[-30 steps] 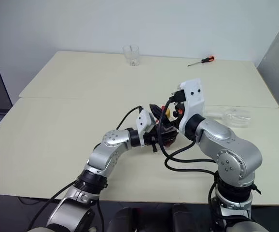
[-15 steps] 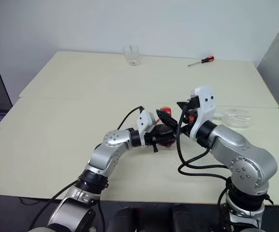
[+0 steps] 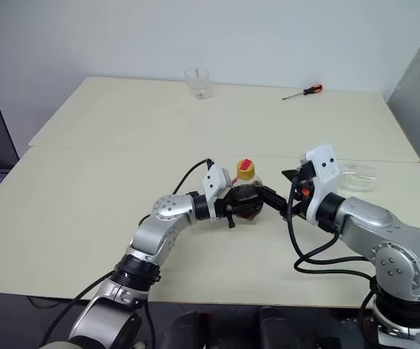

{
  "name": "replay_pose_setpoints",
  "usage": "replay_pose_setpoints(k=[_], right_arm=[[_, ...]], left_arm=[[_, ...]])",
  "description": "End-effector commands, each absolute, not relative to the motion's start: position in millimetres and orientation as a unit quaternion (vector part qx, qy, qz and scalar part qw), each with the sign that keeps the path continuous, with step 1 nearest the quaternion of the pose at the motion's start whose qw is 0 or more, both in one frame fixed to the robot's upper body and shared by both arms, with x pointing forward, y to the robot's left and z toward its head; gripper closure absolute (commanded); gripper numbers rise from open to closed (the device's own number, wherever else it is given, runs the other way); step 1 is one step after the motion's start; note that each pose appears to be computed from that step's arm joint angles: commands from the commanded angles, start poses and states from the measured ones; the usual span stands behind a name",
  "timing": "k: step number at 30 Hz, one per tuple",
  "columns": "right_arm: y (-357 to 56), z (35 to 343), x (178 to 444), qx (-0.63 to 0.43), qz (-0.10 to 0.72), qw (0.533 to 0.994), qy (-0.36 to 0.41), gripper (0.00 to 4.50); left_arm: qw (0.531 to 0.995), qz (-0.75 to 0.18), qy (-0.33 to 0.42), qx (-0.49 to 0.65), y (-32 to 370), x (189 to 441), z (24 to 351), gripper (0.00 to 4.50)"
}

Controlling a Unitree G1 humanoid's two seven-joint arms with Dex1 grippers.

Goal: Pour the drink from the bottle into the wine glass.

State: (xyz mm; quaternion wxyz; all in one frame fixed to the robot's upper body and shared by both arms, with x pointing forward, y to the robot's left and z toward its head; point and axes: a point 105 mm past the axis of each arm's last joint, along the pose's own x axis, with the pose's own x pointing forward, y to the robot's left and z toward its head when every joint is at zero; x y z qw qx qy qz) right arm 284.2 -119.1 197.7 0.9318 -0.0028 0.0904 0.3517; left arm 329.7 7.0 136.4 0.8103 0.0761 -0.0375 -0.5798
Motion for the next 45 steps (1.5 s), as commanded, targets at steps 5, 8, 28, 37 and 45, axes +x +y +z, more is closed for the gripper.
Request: replay_pose_setpoints(k=[5,8,28,37,45], right_arm=[[-111,229,275,-0.013,0.400,0.916,0.036,0.00],[-104,240,272,-0.016,0.421,0.907,0.022,0.00],[-60,250,297,-0.020,0.404,0.914,-0.005,0.00],[-70,257,316,-0.023,0.352,0.935,-0.024,0.00],[-78,251,315,-0.022,0.349,0.937,-0.014,0.00]], left_arm=[[0.808,-0.576,-0.087,0.084,5,328,160,3.35],[0.810,-0.574,-0.087,0.083,6,328,160,3.35],[0.810,-0.574,-0.089,0.080,6,327,160,3.35],[0.811,-0.572,-0.089,0.079,6,326,160,3.35],[0.813,-0.571,-0.088,0.078,7,325,160,3.35]])
